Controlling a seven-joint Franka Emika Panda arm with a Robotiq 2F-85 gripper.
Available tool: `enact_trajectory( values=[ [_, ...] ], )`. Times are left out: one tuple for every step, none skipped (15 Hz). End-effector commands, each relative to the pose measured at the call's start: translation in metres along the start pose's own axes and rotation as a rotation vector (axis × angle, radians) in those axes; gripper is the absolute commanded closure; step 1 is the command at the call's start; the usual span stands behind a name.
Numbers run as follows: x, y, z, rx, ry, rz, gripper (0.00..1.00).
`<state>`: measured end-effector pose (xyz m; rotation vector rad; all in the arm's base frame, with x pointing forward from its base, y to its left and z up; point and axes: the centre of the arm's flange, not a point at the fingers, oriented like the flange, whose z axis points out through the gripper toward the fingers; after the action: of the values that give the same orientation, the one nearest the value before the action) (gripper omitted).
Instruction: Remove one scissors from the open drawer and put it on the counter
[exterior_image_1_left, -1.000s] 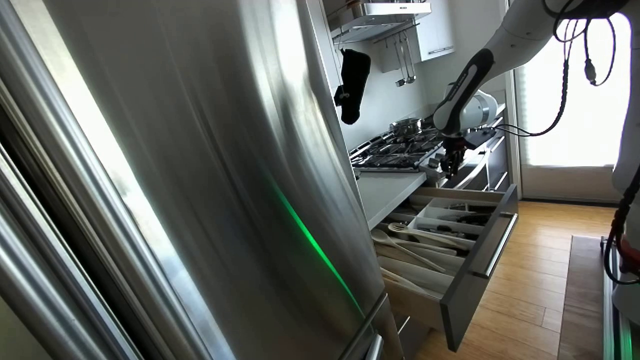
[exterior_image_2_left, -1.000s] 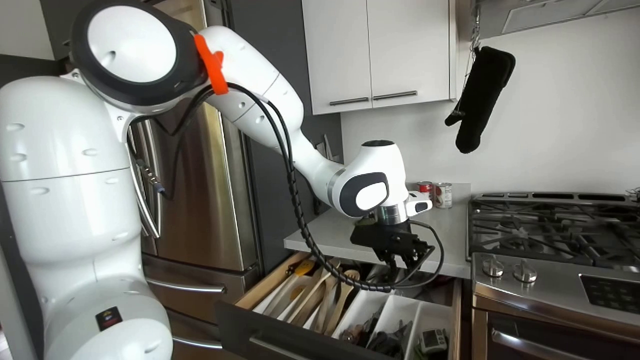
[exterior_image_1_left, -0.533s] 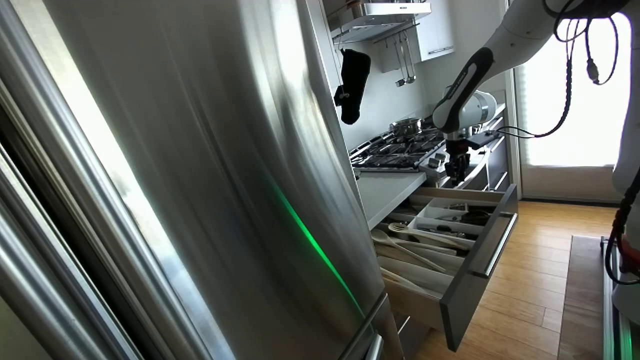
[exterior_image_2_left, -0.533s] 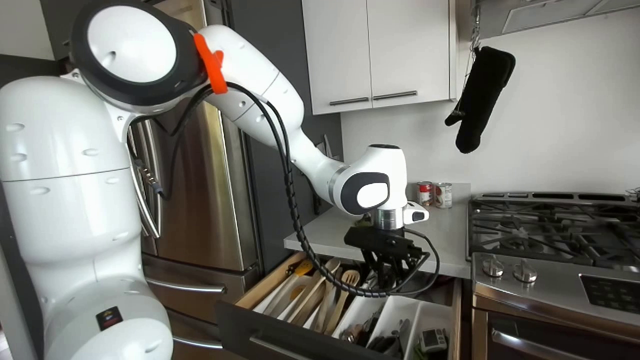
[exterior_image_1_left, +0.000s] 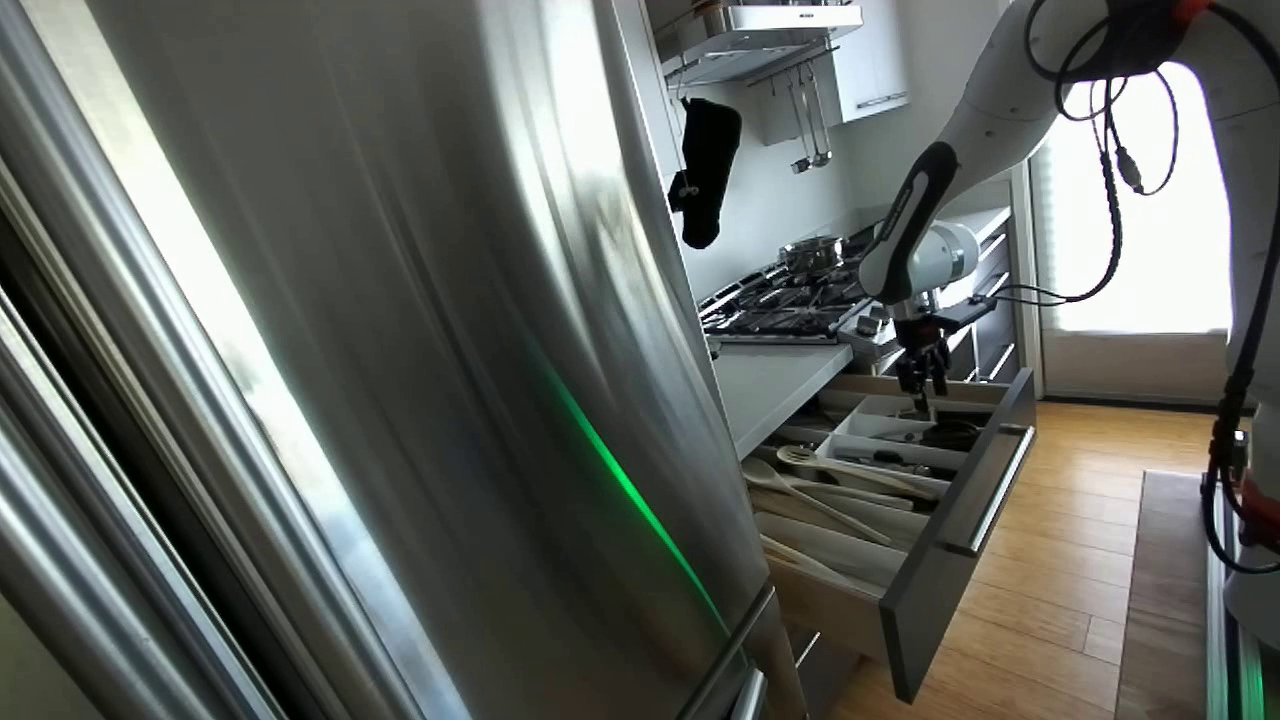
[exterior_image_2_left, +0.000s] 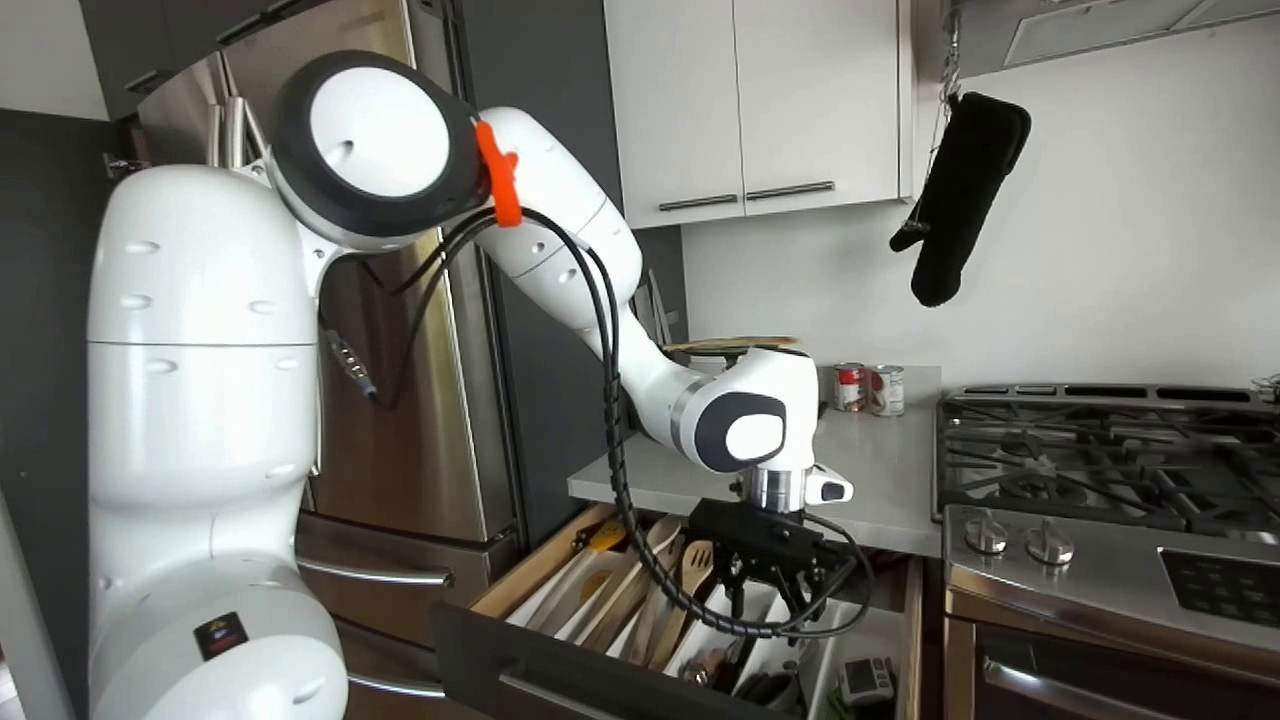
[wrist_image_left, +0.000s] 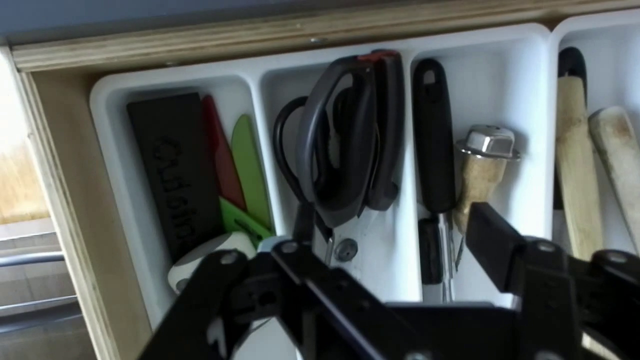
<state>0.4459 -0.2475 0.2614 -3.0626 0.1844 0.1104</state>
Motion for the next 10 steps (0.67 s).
enact_trajectory(
  values=[
    [0.016, 0.006, 0.026, -0.016, -0.075, 0.014, 0.35],
    [0.017, 0.008, 0.031, -0.022, -0.088, 0.019, 0.36],
    [0.018, 0.009, 0.035, -0.037, -0.095, 0.027, 0.45],
    [0.019, 0.010, 0.038, -0.047, -0.105, 0.031, 0.43],
    [0.021, 0.011, 0.041, -0.066, -0.112, 0.035, 0.45],
    [0.022, 0.012, 0.043, -0.081, -0.118, 0.038, 0.51],
    [0.023, 0.012, 0.045, -0.094, -0.126, 0.037, 0.48],
    [0.024, 0.013, 0.048, -0.107, -0.133, 0.038, 0.51],
    [0.025, 0.013, 0.050, -0.115, -0.140, 0.038, 0.53],
    [0.026, 0.014, 0.052, -0.125, -0.145, 0.038, 0.55]
  ],
)
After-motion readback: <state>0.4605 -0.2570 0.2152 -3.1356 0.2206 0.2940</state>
